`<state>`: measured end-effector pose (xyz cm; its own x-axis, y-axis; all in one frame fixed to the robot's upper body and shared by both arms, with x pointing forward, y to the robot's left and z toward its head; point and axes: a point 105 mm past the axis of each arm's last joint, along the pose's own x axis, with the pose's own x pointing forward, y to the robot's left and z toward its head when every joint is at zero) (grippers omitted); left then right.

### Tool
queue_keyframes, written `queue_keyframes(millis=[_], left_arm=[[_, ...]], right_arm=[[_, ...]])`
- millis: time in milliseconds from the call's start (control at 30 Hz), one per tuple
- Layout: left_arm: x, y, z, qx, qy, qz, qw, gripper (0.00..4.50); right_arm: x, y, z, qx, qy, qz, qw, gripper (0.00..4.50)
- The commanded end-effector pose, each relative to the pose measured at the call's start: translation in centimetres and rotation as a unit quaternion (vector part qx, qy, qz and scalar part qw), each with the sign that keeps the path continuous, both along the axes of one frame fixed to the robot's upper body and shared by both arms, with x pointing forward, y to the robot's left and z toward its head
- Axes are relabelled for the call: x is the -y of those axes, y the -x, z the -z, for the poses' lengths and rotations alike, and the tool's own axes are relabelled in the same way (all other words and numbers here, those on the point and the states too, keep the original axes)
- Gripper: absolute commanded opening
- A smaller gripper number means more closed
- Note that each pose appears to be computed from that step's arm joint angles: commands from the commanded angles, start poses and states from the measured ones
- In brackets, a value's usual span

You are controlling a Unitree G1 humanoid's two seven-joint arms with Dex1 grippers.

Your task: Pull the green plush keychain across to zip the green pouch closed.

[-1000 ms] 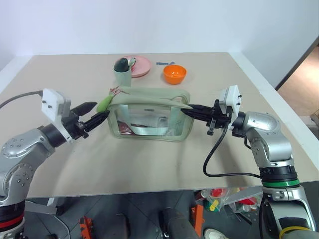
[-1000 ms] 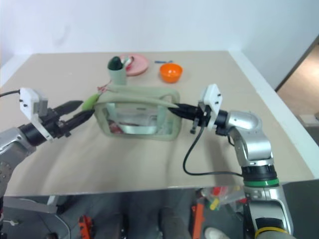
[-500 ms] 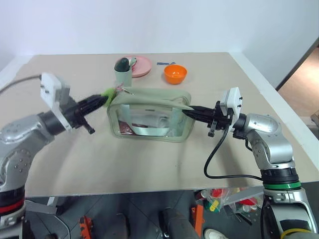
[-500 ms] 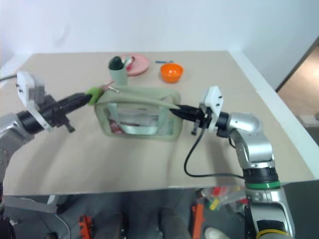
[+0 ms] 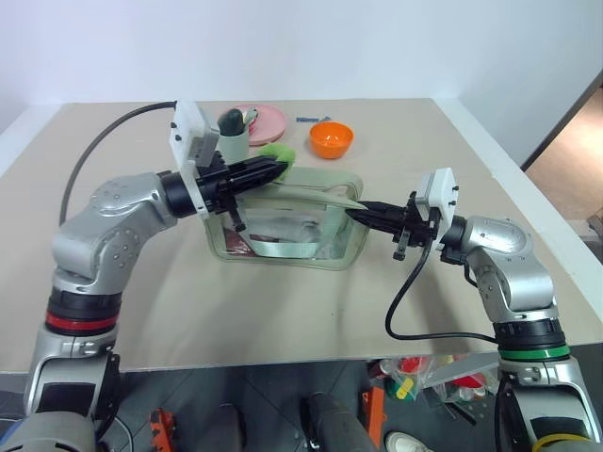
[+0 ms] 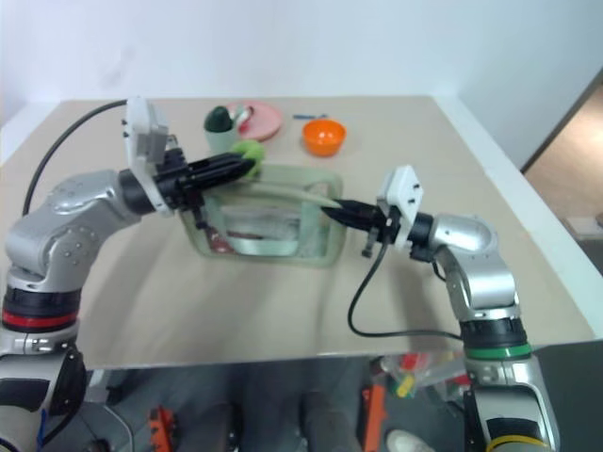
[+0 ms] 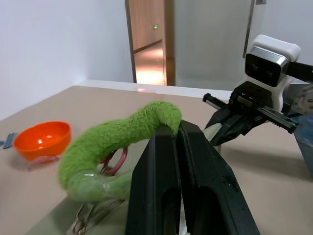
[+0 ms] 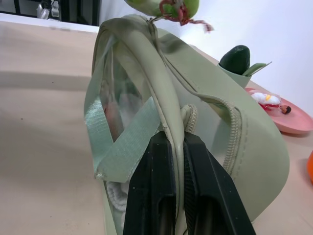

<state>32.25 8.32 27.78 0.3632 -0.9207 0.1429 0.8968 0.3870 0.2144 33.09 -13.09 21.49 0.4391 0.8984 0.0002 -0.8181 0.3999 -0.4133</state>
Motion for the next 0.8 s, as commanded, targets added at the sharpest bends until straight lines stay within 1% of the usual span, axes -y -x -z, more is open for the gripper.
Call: queue_keyframes(millis=[33,100,200,300,400,467,567,633,700,767,800], left_arm=[[1.2,0.0,-1.1,0.031,-0.003,0.021,0.999,0.03],[1.0,-0.4,-0.5,0.023,-0.021,0.018,0.999,0.03],[0.5,0.1,0.4,0.018,-0.051,0.029,0.998,0.03],[0.2,1.0,0.5,0.01,-0.061,0.045,0.997,0.99],[-0.9,1.7,0.9,0.006,-0.089,0.043,0.995,2.03],[-1.6,1.7,0.5,0.015,-0.101,0.029,0.994,2.7],[-2.7,1.7,-0.9,0.031,-0.097,-0.001,0.995,3.76],[-3.6,2.2,-1.0,0.028,-0.107,-0.019,0.994,4.4],[-4.7,2.7,-0.5,0.021,-0.111,-0.045,0.993,4.46],[-6.2,2.8,-0.1,0.015,-0.096,-0.084,0.992,4.46],[-7.1,2.7,-0.1,0.01,-0.064,-0.116,0.991,4.46]], right_arm=[[0.0,0.5,-0.9,0.025,0.006,0.001,1.0,0.0],[0.1,0.6,-1.0,0.025,0.006,0.003,1.0,0.0],[0.2,0.6,-1.0,0.026,0.006,0.006,1.0,0.0],[0.3,0.6,-0.9,0.025,0.008,0.008,1.0,0.0],[0.3,0.4,-1.0,0.025,0.01,0.007,1.0,0.0],[0.2,0.4,-1.0,0.024,0.01,0.005,1.0,0.0],[0.0,0.2,-1.1,0.025,0.009,0.0,1.0,0.0],[-0.2,0.2,-1.1,0.025,0.009,-0.005,1.0,0.0],[-0.4,0.1,-1.2,0.026,0.009,-0.008,1.0,0.0],[-0.4,0.0,-1.3,0.027,0.008,-0.011,1.0,0.0],[-0.5,0.0,-1.4,0.028,0.007,-0.013,0.999,0.0]])
